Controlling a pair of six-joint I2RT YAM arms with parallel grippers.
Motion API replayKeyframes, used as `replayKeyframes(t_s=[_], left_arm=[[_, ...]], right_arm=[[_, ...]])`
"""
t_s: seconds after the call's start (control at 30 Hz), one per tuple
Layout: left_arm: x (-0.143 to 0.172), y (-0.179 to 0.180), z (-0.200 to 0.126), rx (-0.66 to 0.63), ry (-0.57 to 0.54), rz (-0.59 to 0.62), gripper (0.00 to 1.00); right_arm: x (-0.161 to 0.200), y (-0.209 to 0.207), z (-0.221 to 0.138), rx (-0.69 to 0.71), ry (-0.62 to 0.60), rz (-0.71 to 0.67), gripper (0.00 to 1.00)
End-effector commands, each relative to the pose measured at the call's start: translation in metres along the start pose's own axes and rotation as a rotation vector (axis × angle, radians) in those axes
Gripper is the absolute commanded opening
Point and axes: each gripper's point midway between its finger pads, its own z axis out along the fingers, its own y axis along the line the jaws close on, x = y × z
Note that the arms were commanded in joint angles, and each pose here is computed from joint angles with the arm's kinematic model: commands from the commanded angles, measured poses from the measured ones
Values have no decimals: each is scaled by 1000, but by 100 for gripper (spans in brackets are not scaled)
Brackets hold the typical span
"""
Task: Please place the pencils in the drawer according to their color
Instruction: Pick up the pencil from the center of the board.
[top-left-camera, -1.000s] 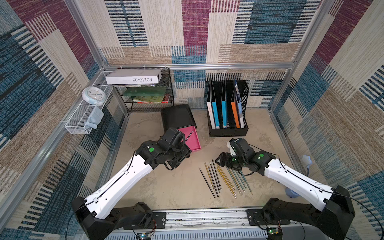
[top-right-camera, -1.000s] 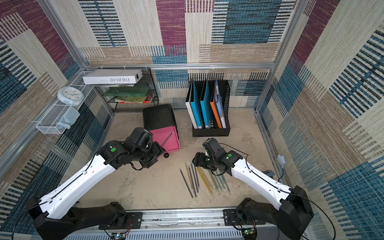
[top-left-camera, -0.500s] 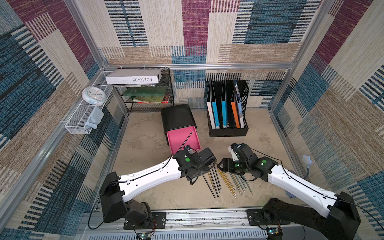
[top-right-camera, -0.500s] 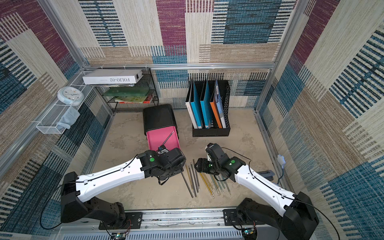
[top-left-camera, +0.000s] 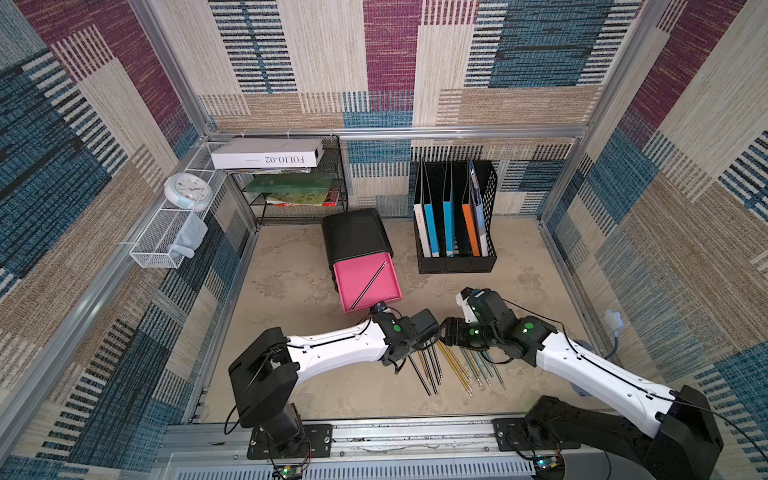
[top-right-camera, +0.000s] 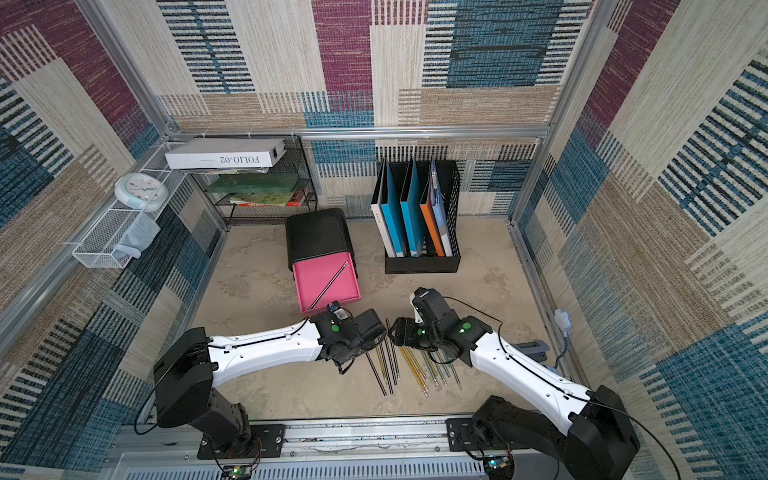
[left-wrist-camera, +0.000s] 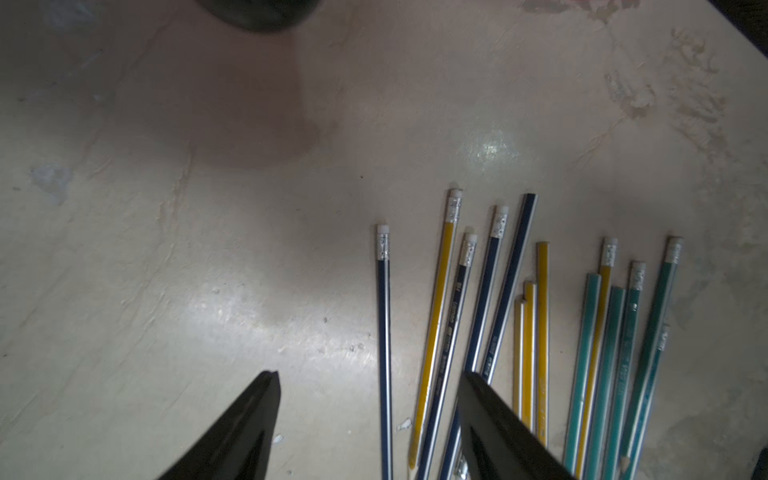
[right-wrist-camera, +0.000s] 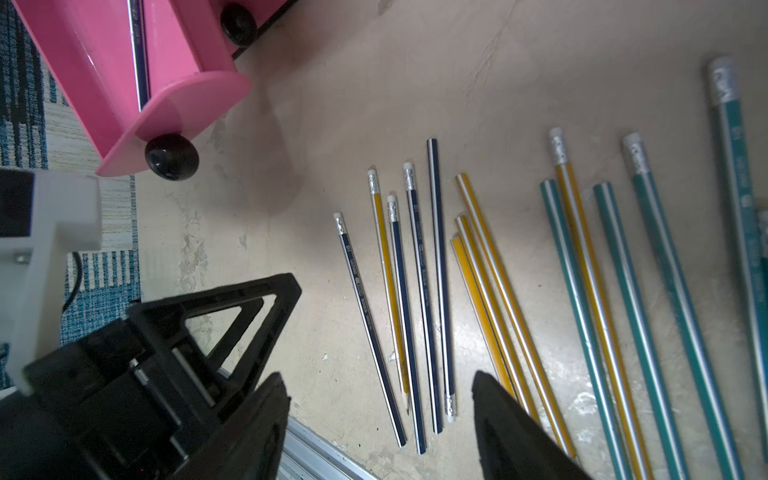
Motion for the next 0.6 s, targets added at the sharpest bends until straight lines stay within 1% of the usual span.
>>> replayKeyframes(t_s=[0.0,0.23,0.47,0.57], left_arm=[[-1,-11,13,35,21,11,72],[-7,-13,33,3,48,24,70],[-10,-6,44,-42,59,16,60],[-11,0,48,-65,62,1,58]], right_arm=[[-1,0,2,-3,-5,9,74],[-3,-2,7,13,-6,9,74],[-5,-4,11,29,-4,5,74],[-5,-5,12,34,-6,2,74]])
